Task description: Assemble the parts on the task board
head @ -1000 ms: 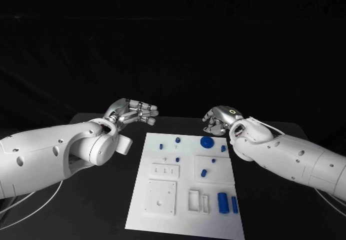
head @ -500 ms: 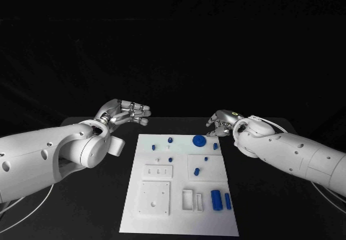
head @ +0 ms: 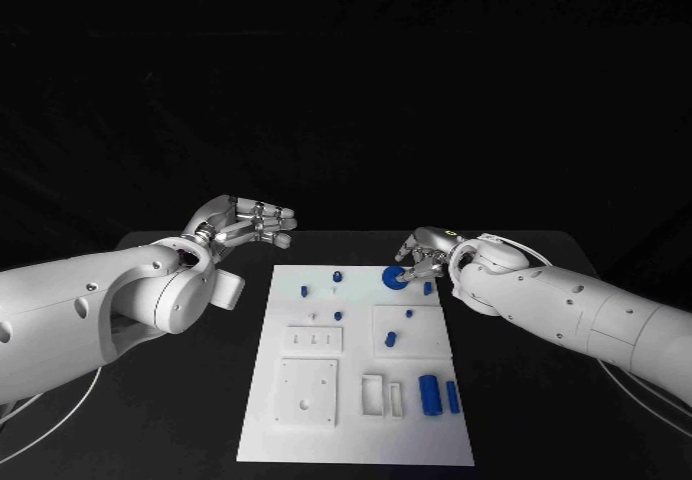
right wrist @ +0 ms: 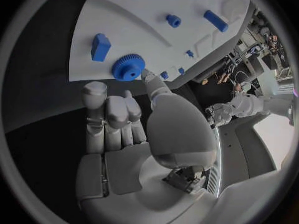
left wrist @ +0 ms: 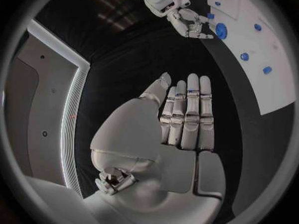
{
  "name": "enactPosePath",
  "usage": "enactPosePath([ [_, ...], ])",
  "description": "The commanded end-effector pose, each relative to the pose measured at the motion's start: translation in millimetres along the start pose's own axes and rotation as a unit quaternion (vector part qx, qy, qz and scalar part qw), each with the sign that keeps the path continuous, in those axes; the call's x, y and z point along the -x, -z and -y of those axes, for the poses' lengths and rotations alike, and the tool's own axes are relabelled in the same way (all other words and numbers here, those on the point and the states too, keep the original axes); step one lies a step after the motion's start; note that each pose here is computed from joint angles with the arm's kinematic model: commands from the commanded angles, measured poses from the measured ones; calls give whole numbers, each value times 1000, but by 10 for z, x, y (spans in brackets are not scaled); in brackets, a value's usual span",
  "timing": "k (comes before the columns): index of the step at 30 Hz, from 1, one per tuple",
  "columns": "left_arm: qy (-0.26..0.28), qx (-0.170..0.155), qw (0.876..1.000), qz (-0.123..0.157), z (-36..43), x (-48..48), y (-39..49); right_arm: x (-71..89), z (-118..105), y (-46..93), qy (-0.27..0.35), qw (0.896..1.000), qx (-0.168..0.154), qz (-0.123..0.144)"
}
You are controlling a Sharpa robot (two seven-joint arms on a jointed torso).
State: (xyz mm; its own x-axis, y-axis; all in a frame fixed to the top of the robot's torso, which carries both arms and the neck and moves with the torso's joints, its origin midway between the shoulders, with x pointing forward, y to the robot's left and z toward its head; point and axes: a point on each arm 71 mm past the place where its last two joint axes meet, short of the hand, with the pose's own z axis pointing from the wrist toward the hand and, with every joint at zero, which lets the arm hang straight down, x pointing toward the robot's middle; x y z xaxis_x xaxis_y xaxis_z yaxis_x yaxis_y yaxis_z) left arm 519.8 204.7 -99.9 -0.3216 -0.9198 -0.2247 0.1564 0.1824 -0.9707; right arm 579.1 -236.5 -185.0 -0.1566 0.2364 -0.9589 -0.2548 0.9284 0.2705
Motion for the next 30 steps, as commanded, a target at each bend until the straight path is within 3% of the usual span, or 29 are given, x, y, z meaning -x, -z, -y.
enactPosePath([
  [1,0,-7,1000,-10,24,-24,-5,-22,-28,-16,-3,1000,8,-6],
  [30,-2,-5,1000,-12,12,-38,-25,-119,23,-55,22,1000,-6,-14],
])
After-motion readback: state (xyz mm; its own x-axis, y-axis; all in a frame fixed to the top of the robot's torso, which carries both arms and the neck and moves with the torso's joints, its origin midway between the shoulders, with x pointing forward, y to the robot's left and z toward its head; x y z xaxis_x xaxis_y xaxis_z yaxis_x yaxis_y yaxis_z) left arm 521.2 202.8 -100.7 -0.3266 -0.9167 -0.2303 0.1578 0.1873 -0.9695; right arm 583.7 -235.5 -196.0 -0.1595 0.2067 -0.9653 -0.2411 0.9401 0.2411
